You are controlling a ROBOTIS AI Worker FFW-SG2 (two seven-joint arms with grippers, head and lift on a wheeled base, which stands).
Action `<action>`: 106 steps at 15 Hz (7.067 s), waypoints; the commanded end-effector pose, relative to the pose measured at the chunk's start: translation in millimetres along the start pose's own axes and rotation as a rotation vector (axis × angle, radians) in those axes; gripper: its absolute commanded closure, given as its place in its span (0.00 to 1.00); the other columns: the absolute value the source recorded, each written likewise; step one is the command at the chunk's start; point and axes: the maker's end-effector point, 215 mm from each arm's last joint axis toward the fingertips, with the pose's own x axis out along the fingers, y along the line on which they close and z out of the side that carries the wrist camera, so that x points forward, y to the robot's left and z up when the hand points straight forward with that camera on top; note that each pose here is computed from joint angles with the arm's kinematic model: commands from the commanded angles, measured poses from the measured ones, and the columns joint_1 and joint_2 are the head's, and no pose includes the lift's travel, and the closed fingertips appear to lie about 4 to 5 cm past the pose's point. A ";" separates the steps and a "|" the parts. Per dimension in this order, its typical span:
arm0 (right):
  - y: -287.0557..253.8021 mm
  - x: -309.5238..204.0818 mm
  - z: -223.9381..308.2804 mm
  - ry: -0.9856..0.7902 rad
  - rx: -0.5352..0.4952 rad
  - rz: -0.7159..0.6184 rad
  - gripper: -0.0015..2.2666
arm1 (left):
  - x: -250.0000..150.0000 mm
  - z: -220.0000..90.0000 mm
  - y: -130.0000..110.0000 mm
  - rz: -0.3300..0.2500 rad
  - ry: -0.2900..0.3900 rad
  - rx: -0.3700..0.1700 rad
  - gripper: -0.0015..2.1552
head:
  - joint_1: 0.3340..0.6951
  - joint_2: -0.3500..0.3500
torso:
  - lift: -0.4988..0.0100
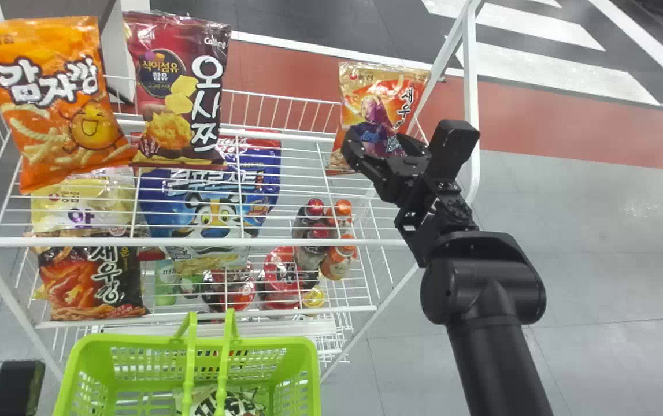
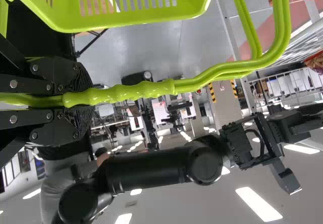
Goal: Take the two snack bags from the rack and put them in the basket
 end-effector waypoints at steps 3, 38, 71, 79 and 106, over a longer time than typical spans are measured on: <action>-15.1 29.3 0.7 0.007 -0.028 -0.040 0.03 | 0.5 2.5 1.6 0.004 0.003 0.000 0.92 | 1.00 0.00 | 0.96; 121.4 -252.8 -79.9 0.648 0.072 0.249 0.97 | 2.1 0.1 4.0 0.006 0.002 -0.008 0.92 | 1.00 0.00 | 0.96; 171.6 -251.8 -67.1 0.423 0.047 0.348 0.02 | 12.5 -0.2 1.9 0.017 -0.001 0.030 0.92 | 1.00 0.02 | 0.96; 140.7 -253.6 -23.6 -0.072 0.041 0.197 0.04 | 4.6 -0.4 9.7 0.037 -0.032 0.041 0.92 | 1.00 0.00 | 0.96; 161.1 -292.2 -2.6 -0.172 0.028 0.150 0.07 | 2.5 -9.1 12.6 0.021 -0.055 0.028 0.92 | 1.00 0.00 | 0.96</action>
